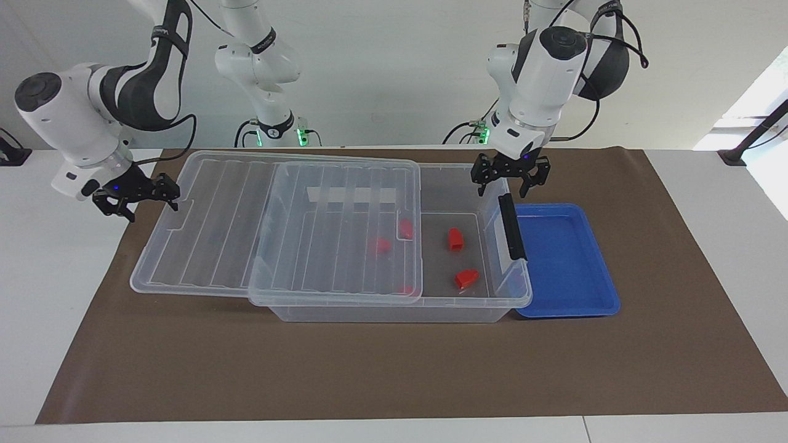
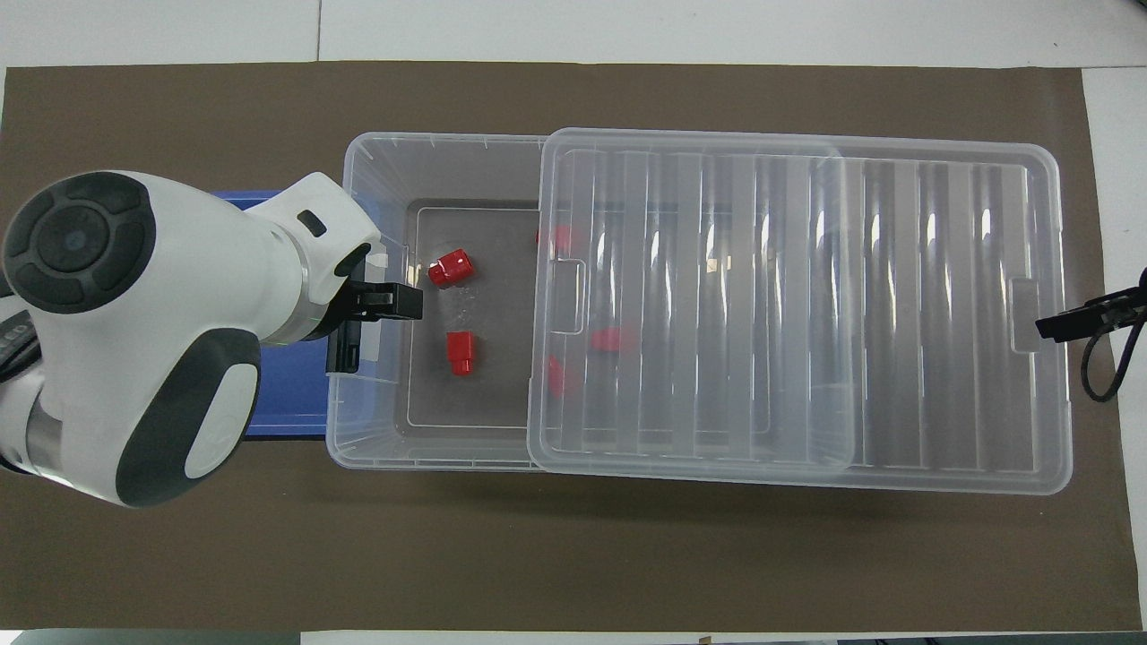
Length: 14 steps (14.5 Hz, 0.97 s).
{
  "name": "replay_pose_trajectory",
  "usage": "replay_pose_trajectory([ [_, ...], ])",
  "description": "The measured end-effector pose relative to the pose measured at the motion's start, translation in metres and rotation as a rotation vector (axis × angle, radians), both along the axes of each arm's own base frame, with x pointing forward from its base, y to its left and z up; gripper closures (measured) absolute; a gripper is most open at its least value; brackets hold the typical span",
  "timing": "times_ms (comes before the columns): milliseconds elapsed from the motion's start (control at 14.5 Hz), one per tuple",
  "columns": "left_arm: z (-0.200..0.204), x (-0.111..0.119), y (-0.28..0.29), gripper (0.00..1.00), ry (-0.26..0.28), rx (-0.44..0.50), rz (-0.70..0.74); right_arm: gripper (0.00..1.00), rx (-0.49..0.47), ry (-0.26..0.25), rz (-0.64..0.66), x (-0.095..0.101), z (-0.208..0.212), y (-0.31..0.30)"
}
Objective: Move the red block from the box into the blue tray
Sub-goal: 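Reach the left gripper into the box toward a red block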
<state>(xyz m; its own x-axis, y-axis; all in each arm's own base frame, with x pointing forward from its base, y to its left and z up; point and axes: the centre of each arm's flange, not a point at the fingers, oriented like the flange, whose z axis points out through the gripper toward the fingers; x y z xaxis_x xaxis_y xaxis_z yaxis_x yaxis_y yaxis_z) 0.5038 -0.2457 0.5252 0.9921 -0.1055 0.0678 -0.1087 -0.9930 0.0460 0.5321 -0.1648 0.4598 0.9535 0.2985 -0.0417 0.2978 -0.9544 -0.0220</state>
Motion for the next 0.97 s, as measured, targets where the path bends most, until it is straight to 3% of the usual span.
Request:
replay_pose_trajectory([
  [553, -0.034, -0.002, -0.039, 0.0, 0.011, 0.019, 0.003, 0.0, 0.001, -0.001, 0.015, -0.006, 0.0, -0.018],
  [967, -0.121, 0.006, -0.061, 0.01, -0.006, 0.011, -0.005, 0.0, 0.001, -0.001, 0.013, -0.006, 0.0, -0.019],
])
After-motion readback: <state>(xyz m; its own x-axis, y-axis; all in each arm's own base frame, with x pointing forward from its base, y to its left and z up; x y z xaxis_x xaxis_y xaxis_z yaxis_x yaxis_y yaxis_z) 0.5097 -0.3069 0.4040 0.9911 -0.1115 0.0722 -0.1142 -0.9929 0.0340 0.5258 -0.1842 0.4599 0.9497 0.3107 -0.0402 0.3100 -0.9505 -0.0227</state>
